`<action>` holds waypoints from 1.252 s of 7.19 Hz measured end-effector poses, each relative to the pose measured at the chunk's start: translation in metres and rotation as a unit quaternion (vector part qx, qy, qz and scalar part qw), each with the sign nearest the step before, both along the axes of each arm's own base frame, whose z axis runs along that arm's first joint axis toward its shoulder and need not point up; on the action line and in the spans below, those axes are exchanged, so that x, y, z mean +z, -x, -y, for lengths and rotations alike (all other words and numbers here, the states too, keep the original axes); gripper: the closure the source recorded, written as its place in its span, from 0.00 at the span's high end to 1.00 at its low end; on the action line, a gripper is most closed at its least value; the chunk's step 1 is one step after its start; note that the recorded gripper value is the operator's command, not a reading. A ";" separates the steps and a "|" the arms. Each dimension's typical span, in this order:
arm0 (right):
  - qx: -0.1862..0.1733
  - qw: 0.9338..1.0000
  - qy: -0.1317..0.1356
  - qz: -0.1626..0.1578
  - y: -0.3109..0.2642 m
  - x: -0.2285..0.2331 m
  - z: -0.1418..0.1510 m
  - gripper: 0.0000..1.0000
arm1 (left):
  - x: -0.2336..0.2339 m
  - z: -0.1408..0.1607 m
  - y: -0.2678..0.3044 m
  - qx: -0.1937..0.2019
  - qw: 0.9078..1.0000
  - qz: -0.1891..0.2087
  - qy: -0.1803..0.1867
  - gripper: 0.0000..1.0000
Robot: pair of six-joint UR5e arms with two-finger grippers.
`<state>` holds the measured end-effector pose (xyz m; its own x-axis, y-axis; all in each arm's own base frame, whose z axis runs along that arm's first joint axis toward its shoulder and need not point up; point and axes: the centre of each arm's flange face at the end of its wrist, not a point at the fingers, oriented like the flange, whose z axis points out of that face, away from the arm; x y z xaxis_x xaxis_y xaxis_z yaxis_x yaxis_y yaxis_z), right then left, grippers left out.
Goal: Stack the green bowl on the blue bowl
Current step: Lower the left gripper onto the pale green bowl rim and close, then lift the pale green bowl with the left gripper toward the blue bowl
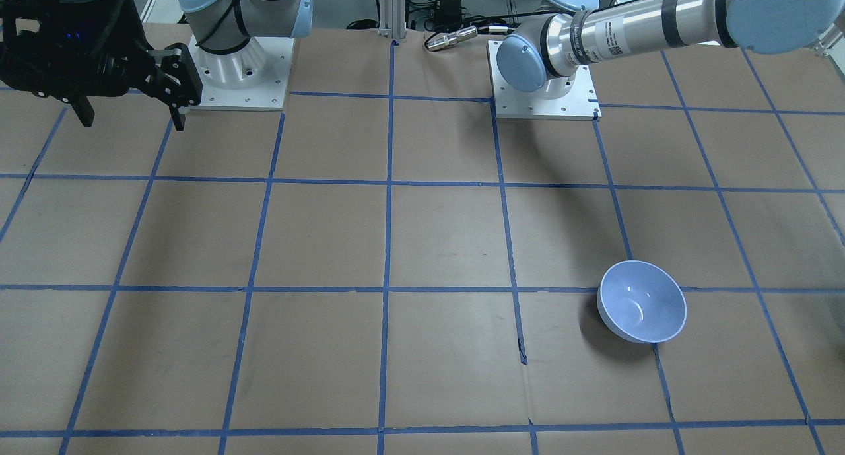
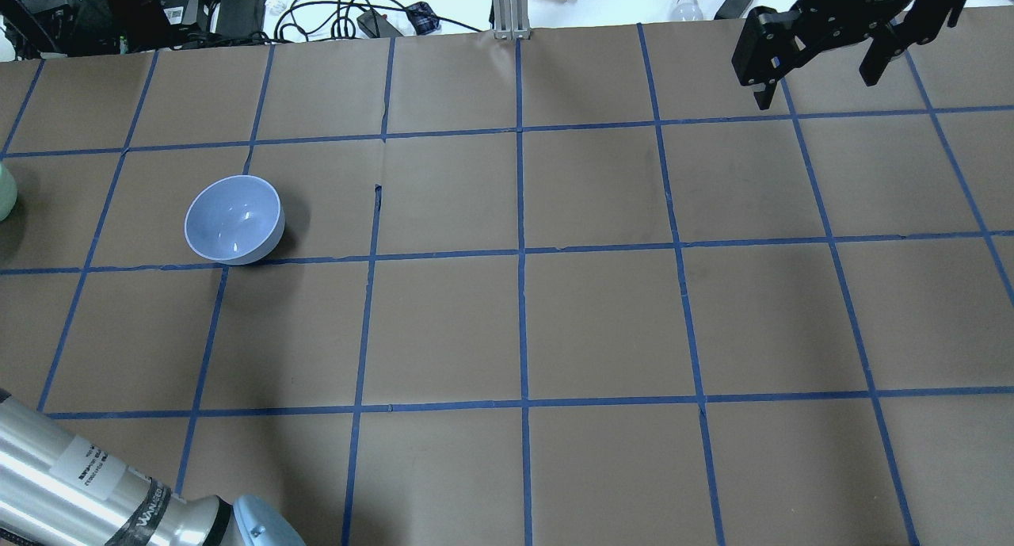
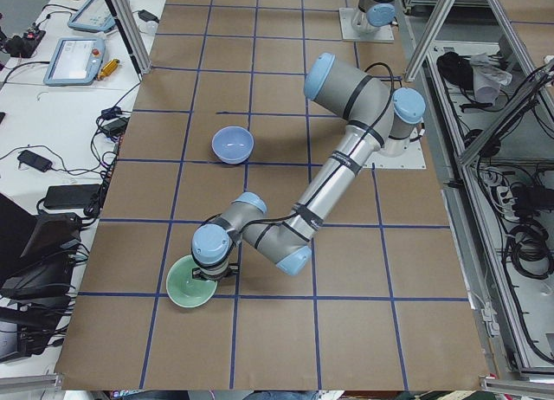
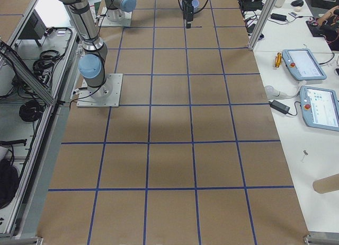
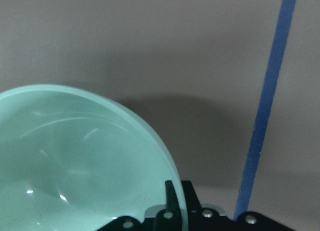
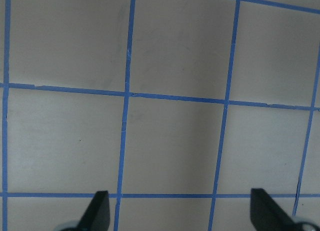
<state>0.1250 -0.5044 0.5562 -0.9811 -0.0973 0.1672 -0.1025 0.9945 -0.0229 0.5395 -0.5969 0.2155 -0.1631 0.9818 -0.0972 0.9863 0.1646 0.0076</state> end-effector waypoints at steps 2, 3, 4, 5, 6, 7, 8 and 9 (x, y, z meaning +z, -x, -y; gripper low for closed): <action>0.000 1.000 0.000 0.000 0.000 0.000 0.000 1.00 | 0.000 0.001 0.000 -0.001 1.000 0.000 0.000 0.00; 0.000 1.000 0.000 0.000 0.000 0.000 0.000 1.00 | 0.001 0.001 0.001 -0.003 1.000 0.001 0.001 0.00; 0.000 1.000 0.000 0.000 0.000 0.000 0.000 1.00 | 0.005 0.001 0.002 -0.006 1.000 0.003 0.002 0.00; 0.000 1.000 0.000 0.000 0.000 0.000 0.000 1.00 | 0.014 0.004 0.007 -0.011 1.000 0.007 0.005 0.00; 0.000 1.000 0.000 0.000 0.000 0.000 0.000 1.00 | 0.028 0.009 0.021 -0.019 1.000 0.012 0.007 0.00; 0.000 1.000 0.000 0.000 0.000 0.000 0.000 1.00 | 0.042 0.012 0.040 -0.029 0.999 0.016 0.007 0.00; 0.000 1.000 0.000 0.000 0.000 0.000 0.000 1.00 | 0.059 0.009 0.061 -0.034 0.999 0.017 0.007 0.00; 0.000 1.000 0.000 0.000 0.000 0.000 0.000 1.00 | 0.074 0.003 0.085 -0.037 0.999 0.016 0.007 0.00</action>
<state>0.1249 -0.5044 0.5562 -0.9811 -0.0973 0.1672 -0.1025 0.9945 -0.0229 0.4541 -0.5995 0.2898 -0.0861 0.9896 -0.1154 0.9951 0.0909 0.0377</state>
